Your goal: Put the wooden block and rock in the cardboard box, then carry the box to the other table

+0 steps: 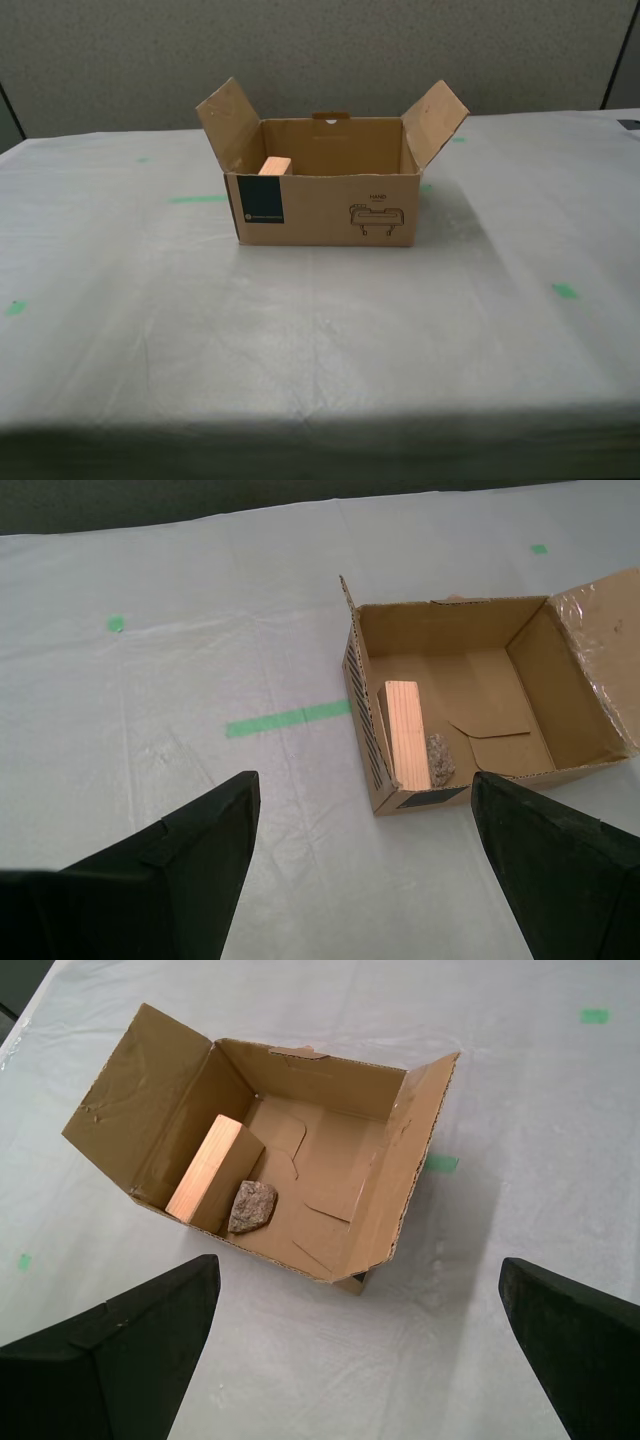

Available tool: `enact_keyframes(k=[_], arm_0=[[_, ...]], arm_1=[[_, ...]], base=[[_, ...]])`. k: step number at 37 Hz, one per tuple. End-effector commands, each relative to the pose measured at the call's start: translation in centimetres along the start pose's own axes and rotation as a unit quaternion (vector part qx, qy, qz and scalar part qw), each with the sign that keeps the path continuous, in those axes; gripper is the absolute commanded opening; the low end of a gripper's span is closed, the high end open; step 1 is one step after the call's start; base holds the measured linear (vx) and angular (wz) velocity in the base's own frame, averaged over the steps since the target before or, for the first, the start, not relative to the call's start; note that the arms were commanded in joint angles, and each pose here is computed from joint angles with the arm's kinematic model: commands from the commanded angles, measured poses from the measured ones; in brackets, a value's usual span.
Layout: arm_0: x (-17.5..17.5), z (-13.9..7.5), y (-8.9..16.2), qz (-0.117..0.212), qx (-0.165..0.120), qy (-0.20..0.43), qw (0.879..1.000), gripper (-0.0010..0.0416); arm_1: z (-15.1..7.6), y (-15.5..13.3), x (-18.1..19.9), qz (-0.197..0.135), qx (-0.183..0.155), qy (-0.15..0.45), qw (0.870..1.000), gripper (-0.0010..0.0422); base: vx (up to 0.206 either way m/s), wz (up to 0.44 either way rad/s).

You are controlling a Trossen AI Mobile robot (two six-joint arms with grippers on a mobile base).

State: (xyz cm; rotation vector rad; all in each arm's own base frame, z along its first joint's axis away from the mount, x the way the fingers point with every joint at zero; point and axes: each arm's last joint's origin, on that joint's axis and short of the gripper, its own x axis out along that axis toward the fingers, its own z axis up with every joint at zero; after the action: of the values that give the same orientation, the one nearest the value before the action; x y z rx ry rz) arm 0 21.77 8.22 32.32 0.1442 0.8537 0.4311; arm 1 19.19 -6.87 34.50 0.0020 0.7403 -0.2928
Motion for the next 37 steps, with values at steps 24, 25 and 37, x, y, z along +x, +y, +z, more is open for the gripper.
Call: enact_keyframes(k=[24, 25, 37], arm_0=[[-0.01, 0.04, 0.01, -0.001, 0.0, -0.001, 1.0, 0.039], [-0.01, 0.04, 0.01, -0.001, 0.0, -0.001, 1.0, 0.039], [-0.01, 0.04, 0.01, 0.0, 0.0, -0.001, 1.0, 0.039]], arm_1=[[0.04, 0.01, -0.03, 0.001, 0.001, -0.001, 1.0, 0.0286], [0.04, 0.01, -0.03, 0.001, 0.001, -0.001, 1.0, 0.0286], [0.04, 0.01, -0.03, 0.001, 0.001, -0.001, 1.0, 0.0286]], base=[[0.0, 0.0], [0.0, 0.0], [0.0, 0.0]])
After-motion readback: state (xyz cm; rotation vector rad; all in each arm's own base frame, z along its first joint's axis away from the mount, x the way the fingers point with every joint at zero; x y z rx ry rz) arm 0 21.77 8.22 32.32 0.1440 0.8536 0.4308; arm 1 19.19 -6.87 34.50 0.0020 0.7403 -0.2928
